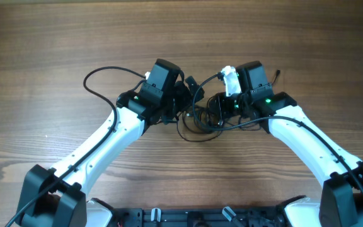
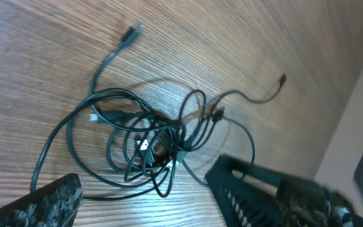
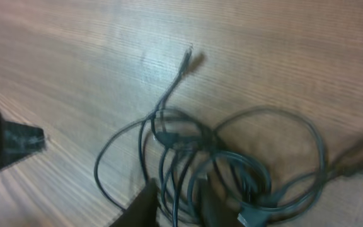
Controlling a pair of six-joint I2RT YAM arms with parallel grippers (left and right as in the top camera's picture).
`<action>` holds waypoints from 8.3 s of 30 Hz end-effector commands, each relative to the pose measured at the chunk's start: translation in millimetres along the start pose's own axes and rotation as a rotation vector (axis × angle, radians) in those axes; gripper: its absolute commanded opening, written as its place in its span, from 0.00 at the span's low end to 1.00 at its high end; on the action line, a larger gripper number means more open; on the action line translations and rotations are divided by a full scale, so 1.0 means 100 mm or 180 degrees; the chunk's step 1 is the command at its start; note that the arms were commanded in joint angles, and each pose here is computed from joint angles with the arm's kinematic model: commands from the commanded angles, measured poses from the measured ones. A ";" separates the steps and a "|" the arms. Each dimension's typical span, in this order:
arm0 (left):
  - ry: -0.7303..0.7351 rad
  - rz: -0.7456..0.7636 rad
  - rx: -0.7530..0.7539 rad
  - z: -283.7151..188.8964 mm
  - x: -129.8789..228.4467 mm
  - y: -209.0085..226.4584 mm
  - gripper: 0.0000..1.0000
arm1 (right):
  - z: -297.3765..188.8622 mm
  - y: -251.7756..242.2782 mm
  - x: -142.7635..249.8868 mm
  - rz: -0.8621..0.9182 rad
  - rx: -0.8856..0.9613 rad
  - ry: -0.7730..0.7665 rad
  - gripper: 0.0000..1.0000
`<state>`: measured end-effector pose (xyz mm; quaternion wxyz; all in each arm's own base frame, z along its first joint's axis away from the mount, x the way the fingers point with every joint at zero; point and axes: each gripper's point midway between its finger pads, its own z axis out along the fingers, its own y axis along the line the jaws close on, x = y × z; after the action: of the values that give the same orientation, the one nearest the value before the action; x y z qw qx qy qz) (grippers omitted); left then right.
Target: Untangle cables
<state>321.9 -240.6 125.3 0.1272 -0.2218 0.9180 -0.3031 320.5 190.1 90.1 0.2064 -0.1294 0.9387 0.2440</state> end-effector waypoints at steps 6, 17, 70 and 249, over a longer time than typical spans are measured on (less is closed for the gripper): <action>-0.0251 -0.0364 -0.0274 0.12 -0.14 0.21 1.00 | 0.14 -0.04 0.56 0.0514 0.0059 0.0516 0.36; 0.0183 0.0155 -0.0399 0.42 0.07 0.35 0.66 | 0.17 0.11 0.38 0.0525 -0.0231 0.0406 0.04; 0.0804 -0.0379 -0.0588 0.90 0.22 0.79 0.04 | 0.58 0.04 0.45 -0.0272 -0.0063 0.0202 0.34; 0.0684 0.2495 -0.1046 0.42 -0.39 1.32 0.36 | 0.79 0.68 0.95 0.1756 -0.0482 0.0536 0.12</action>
<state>330.8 -139.8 27.1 0.1074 0.1344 0.9789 -0.1099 237.2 275.1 13.0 0.0378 0.1037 0.9299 0.3510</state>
